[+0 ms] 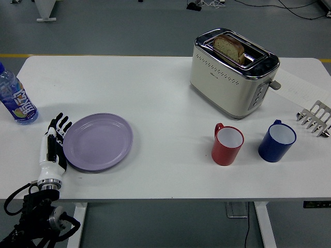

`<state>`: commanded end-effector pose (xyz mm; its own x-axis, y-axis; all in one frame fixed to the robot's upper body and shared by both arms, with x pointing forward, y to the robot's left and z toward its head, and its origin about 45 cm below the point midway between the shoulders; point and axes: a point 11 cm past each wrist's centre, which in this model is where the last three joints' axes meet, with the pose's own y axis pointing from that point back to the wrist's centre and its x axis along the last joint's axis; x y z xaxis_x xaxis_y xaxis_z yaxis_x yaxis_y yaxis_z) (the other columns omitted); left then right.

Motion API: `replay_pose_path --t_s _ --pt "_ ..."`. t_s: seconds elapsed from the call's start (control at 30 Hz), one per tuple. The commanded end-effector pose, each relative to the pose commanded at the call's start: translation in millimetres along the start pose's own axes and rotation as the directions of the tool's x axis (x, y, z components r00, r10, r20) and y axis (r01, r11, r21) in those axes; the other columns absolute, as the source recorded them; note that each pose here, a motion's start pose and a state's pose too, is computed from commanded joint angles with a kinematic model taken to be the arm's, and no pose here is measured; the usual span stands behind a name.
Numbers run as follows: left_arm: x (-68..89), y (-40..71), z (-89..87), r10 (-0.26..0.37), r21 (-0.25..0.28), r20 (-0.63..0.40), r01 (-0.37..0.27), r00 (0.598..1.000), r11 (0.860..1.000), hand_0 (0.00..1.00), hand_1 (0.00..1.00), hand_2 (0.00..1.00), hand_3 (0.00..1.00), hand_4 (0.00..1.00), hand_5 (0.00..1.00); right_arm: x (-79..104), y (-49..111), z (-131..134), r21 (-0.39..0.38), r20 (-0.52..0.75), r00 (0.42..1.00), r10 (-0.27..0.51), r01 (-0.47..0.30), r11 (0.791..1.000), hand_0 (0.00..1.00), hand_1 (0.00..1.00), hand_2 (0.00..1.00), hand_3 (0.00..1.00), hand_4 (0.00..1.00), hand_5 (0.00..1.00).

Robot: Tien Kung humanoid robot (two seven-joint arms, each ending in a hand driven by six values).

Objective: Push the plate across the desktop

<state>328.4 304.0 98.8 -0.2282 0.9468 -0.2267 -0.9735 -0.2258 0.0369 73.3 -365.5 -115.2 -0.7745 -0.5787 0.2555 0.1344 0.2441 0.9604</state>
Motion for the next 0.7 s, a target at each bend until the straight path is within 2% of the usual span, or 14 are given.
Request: replay_pose_path --t_s 0.3,0.7 --pt "-14.0 4.4 -8.7 -0.047 0.028 0.008 0.046 0.999 0.999 0.864 0.873 0.904 0.870 0.517 0.998 0.5 0.0 -0.7 0.001 -0.001 1.000 0.001 -0.001 1.000 0.551 0.452 0.593 0.583 0.301 0.485" --pt "-36.9 7.7 -11.4 -0.114 0.038 0.002 0.114 0.993 0.993 0.864 0.874 0.904 0.867 0.516 0.998 3.0 -0.6 0.4 -0.002 -0.003 1.000 0.008 -0.008 1.000 0.552 0.451 0.593 0.583 0.301 0.485"
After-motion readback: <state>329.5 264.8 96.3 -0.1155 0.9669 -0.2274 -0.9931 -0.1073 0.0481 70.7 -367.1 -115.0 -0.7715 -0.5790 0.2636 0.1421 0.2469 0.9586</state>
